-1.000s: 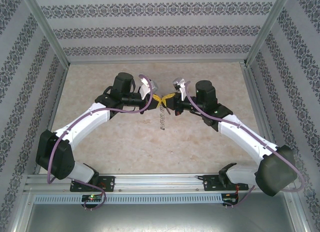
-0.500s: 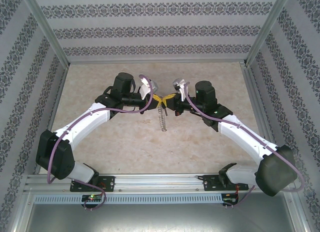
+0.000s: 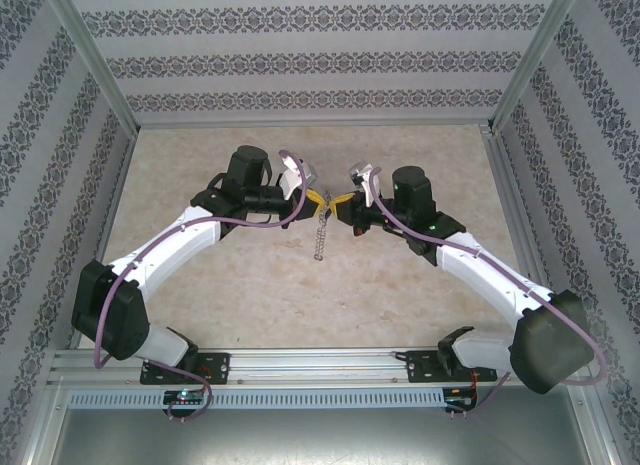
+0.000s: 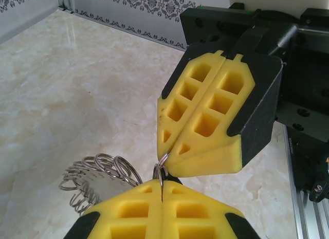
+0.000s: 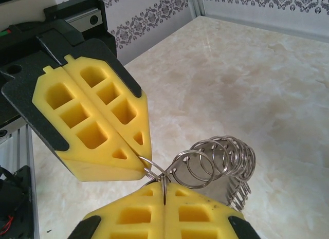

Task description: Put the keys on the keyring

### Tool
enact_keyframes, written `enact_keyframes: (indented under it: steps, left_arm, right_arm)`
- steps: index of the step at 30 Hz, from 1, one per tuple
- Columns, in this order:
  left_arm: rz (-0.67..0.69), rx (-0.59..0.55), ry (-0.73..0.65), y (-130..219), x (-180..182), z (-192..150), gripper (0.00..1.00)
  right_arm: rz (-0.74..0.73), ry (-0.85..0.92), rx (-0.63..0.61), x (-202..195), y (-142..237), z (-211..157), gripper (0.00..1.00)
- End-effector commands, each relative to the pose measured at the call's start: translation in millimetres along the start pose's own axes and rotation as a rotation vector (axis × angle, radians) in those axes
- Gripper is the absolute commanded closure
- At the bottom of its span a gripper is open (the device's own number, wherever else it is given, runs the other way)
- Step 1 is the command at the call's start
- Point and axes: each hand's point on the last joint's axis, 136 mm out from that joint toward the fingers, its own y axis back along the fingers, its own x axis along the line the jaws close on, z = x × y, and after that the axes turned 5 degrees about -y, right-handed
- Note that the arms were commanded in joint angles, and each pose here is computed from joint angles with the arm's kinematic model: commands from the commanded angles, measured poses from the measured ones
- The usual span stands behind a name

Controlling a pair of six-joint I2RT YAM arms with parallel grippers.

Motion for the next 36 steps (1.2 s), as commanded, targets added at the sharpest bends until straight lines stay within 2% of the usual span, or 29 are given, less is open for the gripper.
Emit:
enact_keyframes:
  steps: [1, 4, 10, 12, 14, 17, 22, 26, 36]
  left_arm:
    - [-0.039, -0.088, -0.098, 10, -17, 33, 1.00]
    - [-0.037, -0.092, -0.101, 11, -17, 34, 1.00]
    - [-0.038, -0.098, -0.100, 11, -18, 37, 1.00]
    - [-0.039, -0.097, -0.101, 11, -18, 36, 1.00]
    - [-0.038, -0.097, -0.103, 11, -17, 36, 1.00]
    - [-0.037, -0.099, -0.107, 12, -17, 37, 1.00]
    - [-0.037, -0.099, -0.112, 12, -18, 37, 1.00]
    - [-0.037, -0.098, -0.115, 12, -18, 38, 1.00]
    - [-0.040, -0.101, -0.119, 13, -19, 40, 1.00]
  right_arm:
    - [-0.044, -0.020, -0.009, -14, 4, -2, 1.00]
    - [-0.018, -0.040, -0.017, -13, 6, -1, 1.00]
    - [0.130, -0.072, -0.001, 6, 10, 1, 0.99]
    - [0.146, -0.085, 0.004, 7, 12, 1, 0.82]
    - [0.150, -0.096, -0.003, 6, 17, 2, 0.73]
    - [0.142, -0.112, -0.022, 2, 26, 5, 0.65]
    - [0.142, -0.128, -0.053, 1, 32, 12, 0.62]
    - [0.187, -0.144, -0.051, 6, 29, 13, 0.52]
    - [0.259, -0.164, -0.020, 15, 17, 5, 0.62]
